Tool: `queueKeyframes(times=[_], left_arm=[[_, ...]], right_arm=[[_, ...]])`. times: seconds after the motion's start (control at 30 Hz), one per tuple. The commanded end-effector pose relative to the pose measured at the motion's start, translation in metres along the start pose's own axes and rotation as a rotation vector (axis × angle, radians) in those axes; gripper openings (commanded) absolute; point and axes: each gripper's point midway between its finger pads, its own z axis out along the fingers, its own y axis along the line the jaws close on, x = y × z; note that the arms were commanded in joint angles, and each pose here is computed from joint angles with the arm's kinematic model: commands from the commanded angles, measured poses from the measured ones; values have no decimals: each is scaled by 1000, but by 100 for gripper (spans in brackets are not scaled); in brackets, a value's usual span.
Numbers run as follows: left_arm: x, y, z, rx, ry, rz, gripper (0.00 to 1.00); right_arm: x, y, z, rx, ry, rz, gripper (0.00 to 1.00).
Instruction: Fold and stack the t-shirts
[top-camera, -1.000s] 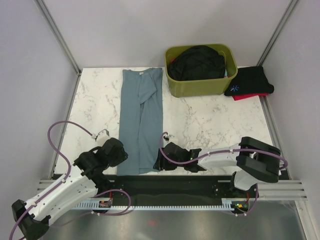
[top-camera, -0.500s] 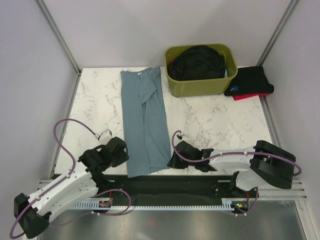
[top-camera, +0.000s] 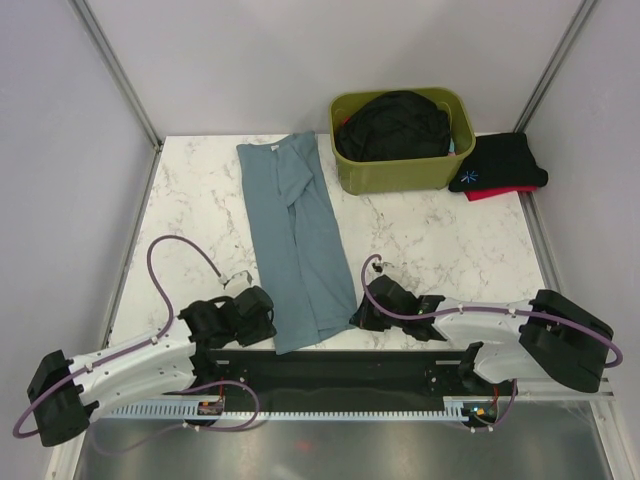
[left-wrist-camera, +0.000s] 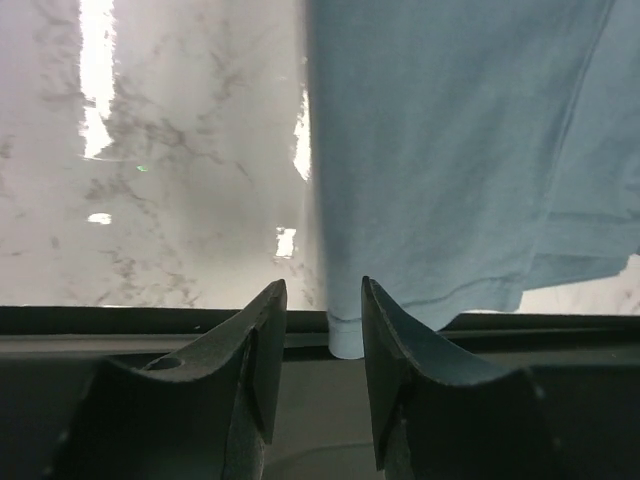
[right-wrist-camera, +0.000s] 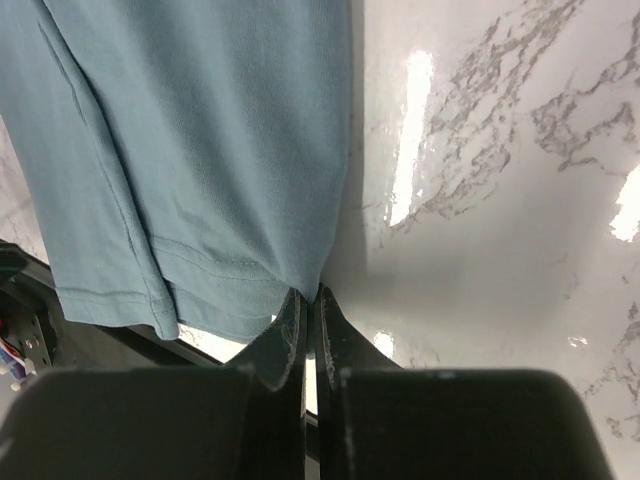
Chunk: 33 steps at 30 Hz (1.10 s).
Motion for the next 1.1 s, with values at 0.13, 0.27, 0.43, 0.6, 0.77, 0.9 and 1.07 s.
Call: queueKeyframes(times=[0.13, 0.27, 0.43, 0.6, 0.77, 0.9, 1.07], left_arm=[[22, -24, 11, 131, 65, -80, 42], [29, -31, 11, 165, 86, -80, 42], [35, -30, 11, 168, 100, -85, 41], [40, -29, 10, 176, 117, -89, 38], [43, -25, 11, 166, 121, -84, 29], [40, -24, 13, 158, 101, -86, 3], [32, -26, 8, 162, 74, -66, 2]], right_arm=[[22, -47, 4, 160, 75, -59, 0], [23, -47, 5, 161, 79, -63, 0], [25, -50, 5, 164, 83, -58, 0], [26, -51, 4, 167, 84, -57, 0], [27, -54, 4, 174, 88, -56, 0], [28, -53, 4, 167, 92, -55, 0], [36, -56, 0, 167, 112, -58, 0]])
